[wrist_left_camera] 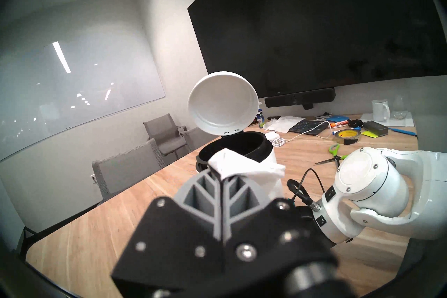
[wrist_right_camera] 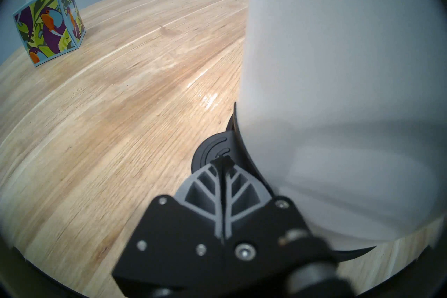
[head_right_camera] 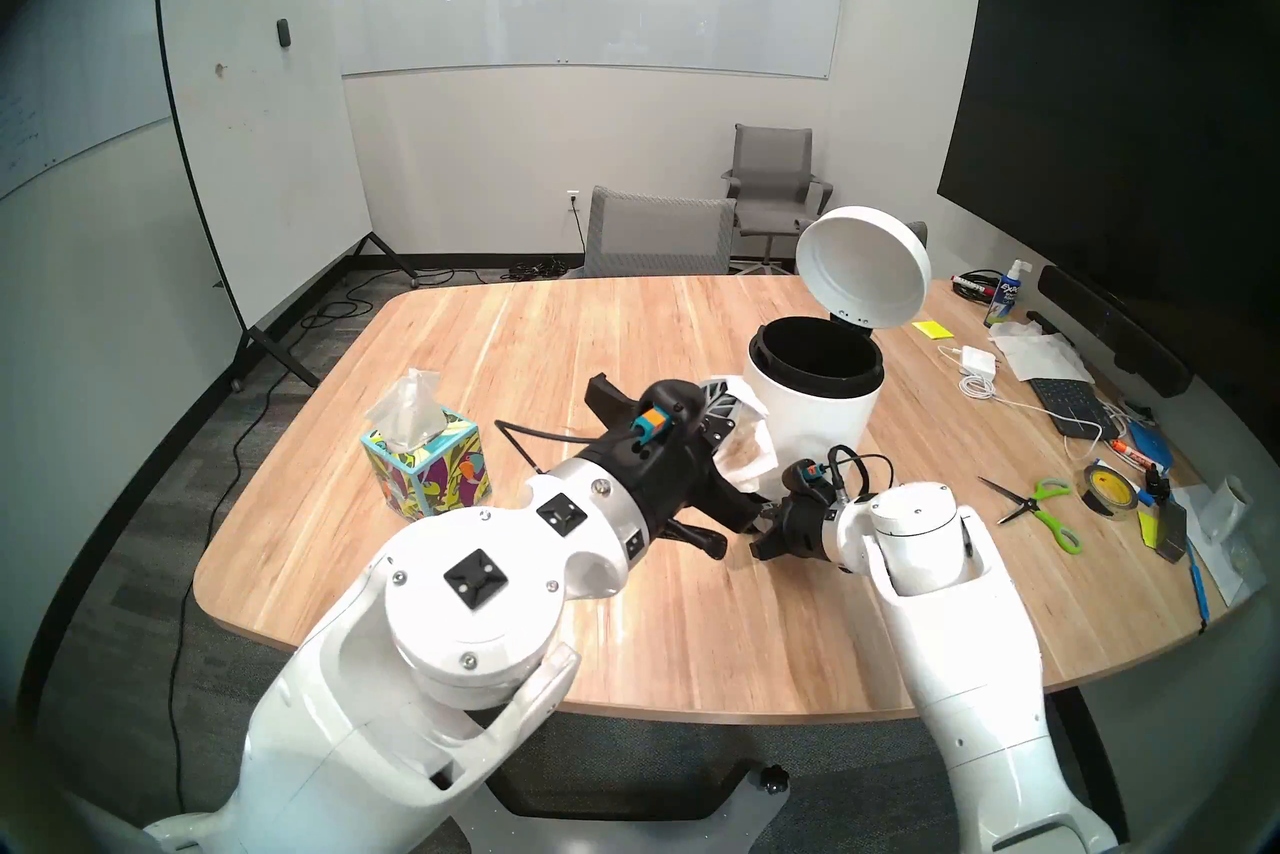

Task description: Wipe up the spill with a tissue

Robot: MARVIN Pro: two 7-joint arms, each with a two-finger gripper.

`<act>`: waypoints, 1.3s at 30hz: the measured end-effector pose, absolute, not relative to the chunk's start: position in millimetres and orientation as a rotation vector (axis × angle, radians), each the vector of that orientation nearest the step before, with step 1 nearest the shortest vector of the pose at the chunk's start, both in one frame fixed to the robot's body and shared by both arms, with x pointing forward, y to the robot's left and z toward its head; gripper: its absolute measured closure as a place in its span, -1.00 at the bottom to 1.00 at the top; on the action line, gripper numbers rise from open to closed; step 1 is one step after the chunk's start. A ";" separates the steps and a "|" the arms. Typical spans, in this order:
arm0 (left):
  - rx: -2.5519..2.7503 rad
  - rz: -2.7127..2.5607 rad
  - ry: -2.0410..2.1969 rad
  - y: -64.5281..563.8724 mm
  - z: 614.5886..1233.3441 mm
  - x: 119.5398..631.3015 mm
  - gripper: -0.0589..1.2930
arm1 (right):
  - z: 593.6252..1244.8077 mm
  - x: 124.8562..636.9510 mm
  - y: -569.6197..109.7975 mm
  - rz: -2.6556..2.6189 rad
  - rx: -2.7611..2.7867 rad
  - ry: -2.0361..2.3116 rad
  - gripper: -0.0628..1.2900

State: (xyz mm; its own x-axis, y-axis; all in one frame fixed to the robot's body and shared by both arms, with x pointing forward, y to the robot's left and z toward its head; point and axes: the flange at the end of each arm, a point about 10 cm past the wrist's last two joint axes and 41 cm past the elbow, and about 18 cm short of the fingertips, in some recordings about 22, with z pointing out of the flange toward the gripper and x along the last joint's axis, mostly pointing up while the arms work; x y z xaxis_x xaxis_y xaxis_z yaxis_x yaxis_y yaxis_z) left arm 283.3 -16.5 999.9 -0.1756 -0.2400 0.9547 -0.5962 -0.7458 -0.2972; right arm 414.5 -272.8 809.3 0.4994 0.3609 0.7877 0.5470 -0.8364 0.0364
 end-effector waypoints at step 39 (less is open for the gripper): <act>1.902 2.049 -0.786 -78.4 1043.3 314.5 0.94 | 809.3 414.5 -272.8 -1.248 -2.525 -0.777 0.94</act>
